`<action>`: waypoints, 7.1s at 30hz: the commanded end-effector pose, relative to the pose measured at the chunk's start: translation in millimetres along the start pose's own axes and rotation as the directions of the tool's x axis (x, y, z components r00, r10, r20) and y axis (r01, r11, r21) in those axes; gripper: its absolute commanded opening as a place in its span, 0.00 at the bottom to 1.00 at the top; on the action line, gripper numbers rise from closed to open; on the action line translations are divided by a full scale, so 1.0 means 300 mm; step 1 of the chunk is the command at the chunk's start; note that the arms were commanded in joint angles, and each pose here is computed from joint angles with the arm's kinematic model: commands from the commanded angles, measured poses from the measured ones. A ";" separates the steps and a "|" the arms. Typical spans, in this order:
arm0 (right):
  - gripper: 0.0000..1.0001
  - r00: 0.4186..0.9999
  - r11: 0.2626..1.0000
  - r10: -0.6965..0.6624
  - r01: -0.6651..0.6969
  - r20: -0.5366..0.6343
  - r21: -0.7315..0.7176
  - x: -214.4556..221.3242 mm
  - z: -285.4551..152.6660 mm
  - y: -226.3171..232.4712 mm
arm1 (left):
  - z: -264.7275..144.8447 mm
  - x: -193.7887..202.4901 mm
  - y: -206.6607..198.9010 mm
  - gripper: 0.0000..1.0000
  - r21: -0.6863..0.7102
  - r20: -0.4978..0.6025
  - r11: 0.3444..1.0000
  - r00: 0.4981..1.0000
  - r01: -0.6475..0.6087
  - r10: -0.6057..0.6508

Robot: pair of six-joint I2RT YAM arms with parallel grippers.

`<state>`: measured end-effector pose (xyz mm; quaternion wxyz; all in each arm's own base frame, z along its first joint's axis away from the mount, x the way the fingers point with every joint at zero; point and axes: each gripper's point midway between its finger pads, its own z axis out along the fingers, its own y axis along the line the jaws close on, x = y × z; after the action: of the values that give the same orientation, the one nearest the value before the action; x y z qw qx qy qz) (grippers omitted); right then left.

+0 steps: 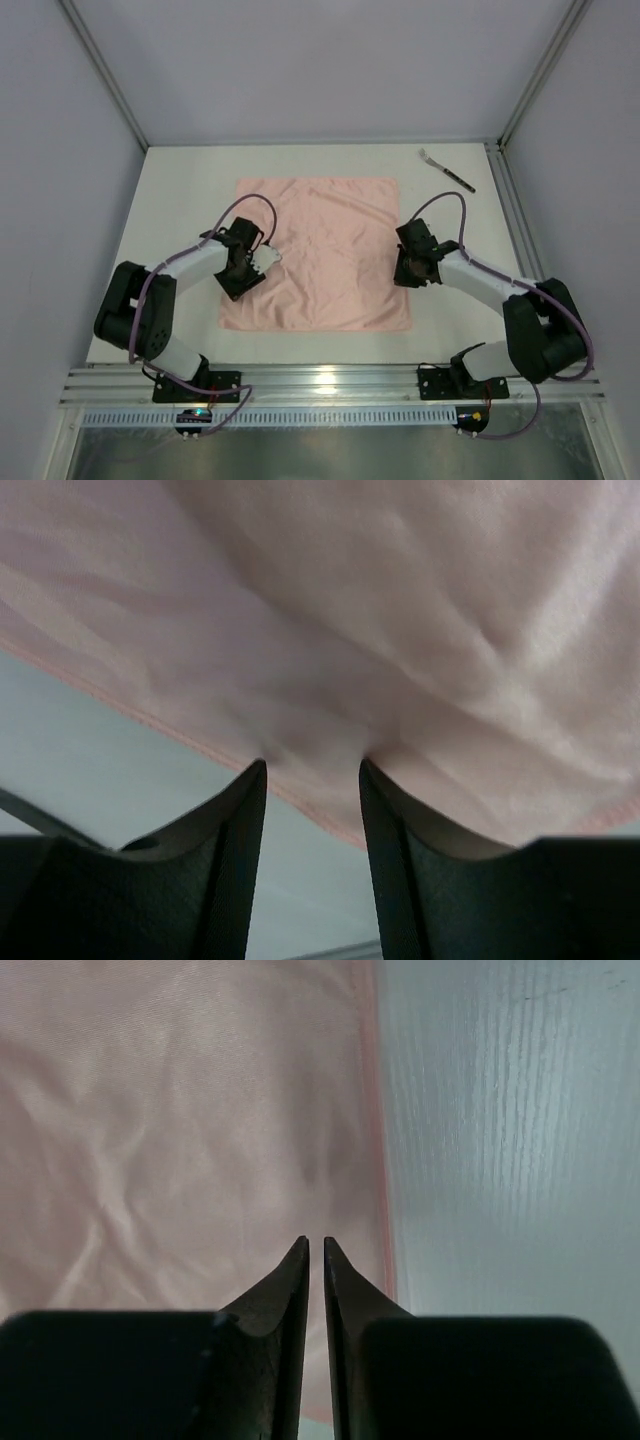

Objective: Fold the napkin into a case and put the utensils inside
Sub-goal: Flatten out the crumpled napkin at the center of the board, then pick up the flattened napkin from the center of the board, then fold the rectangle-folded napkin at the center of the board, then move the rectangle-folded napkin to the center of the board.

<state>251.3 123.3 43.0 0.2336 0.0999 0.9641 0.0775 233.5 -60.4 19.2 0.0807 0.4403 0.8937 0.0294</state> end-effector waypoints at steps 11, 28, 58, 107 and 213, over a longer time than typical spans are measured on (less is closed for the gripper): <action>0.06 1.000 0.997 0.013 -0.012 0.005 -0.075 -0.164 0.126 0.026 | -0.002 -0.091 -0.022 0.44 0.108 0.052 0.993 0.997 0.043 -0.049; 0.24 0.957 0.980 -0.003 0.061 0.291 -0.190 -0.844 -0.084 0.175 | -0.408 -0.477 0.579 0.55 0.053 0.524 0.847 0.708 0.529 -0.474; 0.48 0.926 0.935 0.347 -0.330 0.146 -0.130 -1.073 0.590 0.093 | 0.147 -0.713 1.030 0.55 0.206 0.421 0.578 0.462 0.790 -0.781; 0.04 0.875 0.921 0.044 0.153 0.483 -0.359 -1.018 0.024 0.195 | -0.299 -0.689 0.875 0.00 0.293 0.634 0.876 0.608 0.383 -0.478; 0.06 0.843 0.763 -0.538 0.503 0.034 -0.407 0.209 0.069 0.573 | -0.014 -0.328 0.214 0.29 0.177 0.307 0.961 0.916 0.212 -0.259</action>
<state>232.4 300.5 31.5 0.2077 -0.2029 0.9324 0.2153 332.3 -97.3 30.9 0.1724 0.3595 0.9092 -0.1202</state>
